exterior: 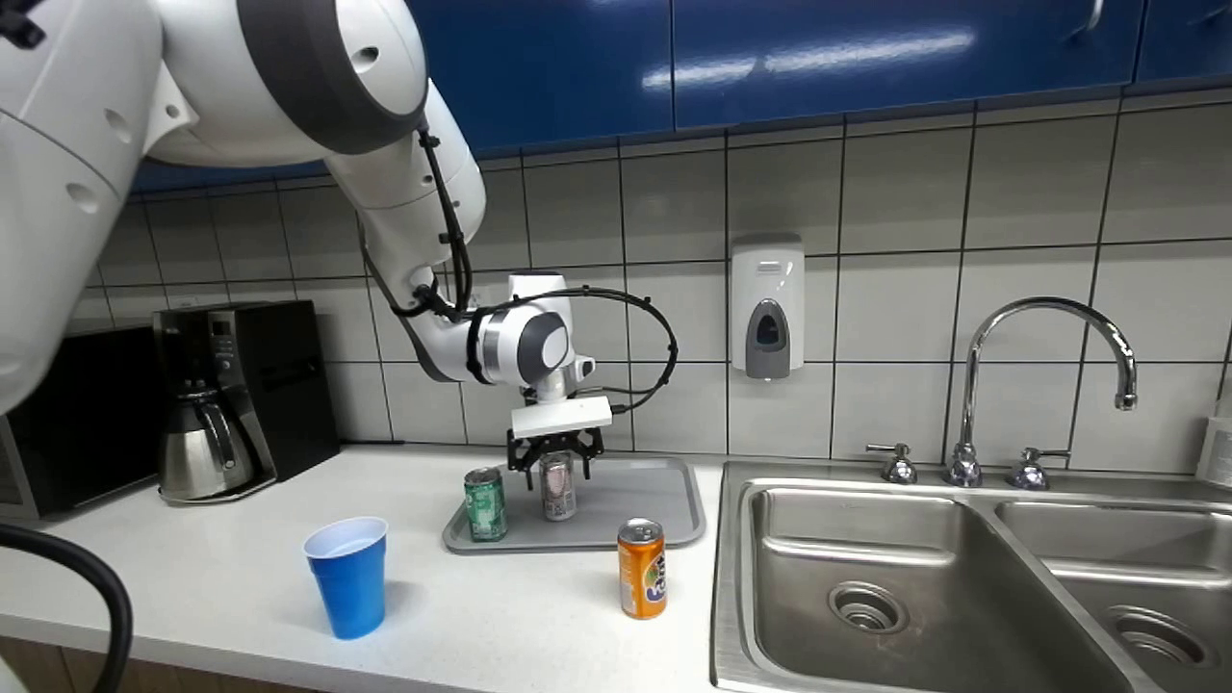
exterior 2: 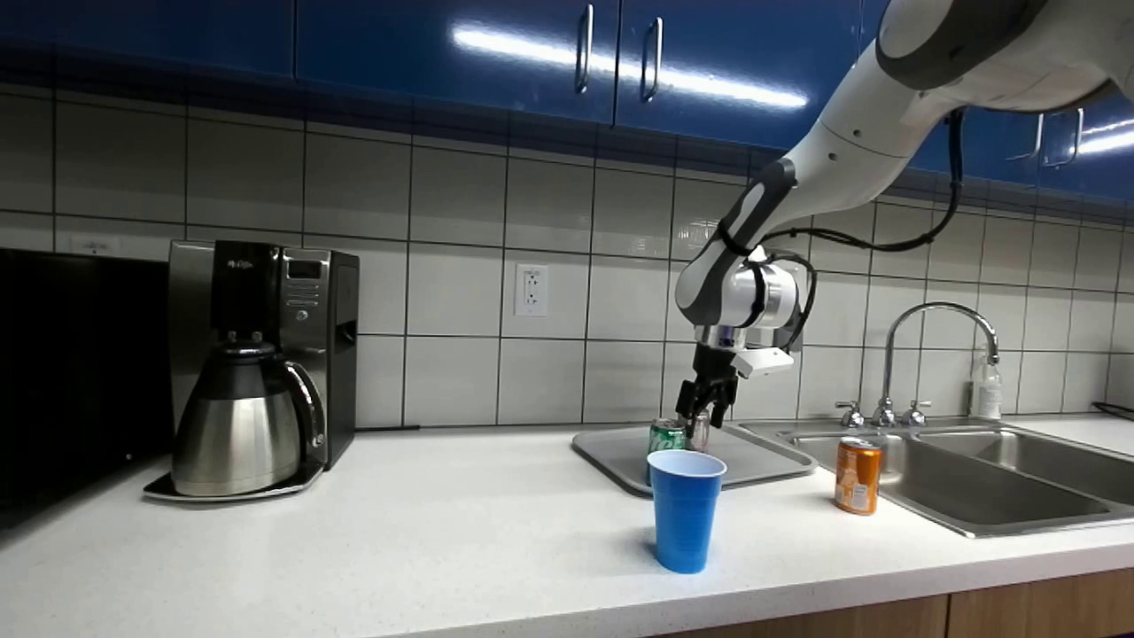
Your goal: Move all the cans from the tray to the counter top
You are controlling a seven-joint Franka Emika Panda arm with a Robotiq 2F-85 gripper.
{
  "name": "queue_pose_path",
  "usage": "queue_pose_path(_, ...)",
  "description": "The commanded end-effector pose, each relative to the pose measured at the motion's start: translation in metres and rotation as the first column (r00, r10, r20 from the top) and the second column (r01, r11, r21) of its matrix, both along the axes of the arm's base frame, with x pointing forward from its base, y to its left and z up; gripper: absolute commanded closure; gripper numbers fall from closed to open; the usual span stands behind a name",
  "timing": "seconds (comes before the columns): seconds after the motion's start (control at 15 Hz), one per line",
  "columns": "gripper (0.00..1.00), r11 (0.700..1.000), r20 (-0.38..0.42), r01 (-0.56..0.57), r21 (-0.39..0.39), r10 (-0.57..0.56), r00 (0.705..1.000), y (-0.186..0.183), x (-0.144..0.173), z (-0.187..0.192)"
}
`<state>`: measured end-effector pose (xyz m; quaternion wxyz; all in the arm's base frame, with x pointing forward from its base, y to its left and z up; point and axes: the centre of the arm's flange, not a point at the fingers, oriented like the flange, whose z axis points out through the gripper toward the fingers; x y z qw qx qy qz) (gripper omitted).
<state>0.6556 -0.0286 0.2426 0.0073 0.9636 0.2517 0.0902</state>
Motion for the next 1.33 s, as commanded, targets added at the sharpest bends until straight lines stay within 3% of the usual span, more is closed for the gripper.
queue_pose_path(0.0, 0.00, 1.000, -0.016, 0.010, -0.007, -0.010, 1.000, 0.0025, 0.0148, 0.0024)
queue_pose_path(0.33, 0.00, 1.000, -0.015, 0.004, -0.002, -0.004, 1.000, 0.0074, 0.0180, 0.0025)
queue_pose_path(0.4, 0.25, 1.000, -0.014, -0.001, -0.004, 0.001, 1.000, 0.0081, 0.0178, 0.0025)
queue_pose_path(0.47, 0.28, 1.000, -0.016, -0.003, -0.001, 0.003, 1.000, 0.0089, 0.0181, 0.0027)
queue_pose_path(0.8, 0.62, 1.000, -0.016, -0.004, 0.000, 0.004, 1.000, 0.0093, 0.0185, 0.0032)
queue_pose_path(1.27, 0.62, 1.000, -0.002, -0.008, 0.008, 0.008, 1.000, 0.0069, 0.0098, 0.0113)
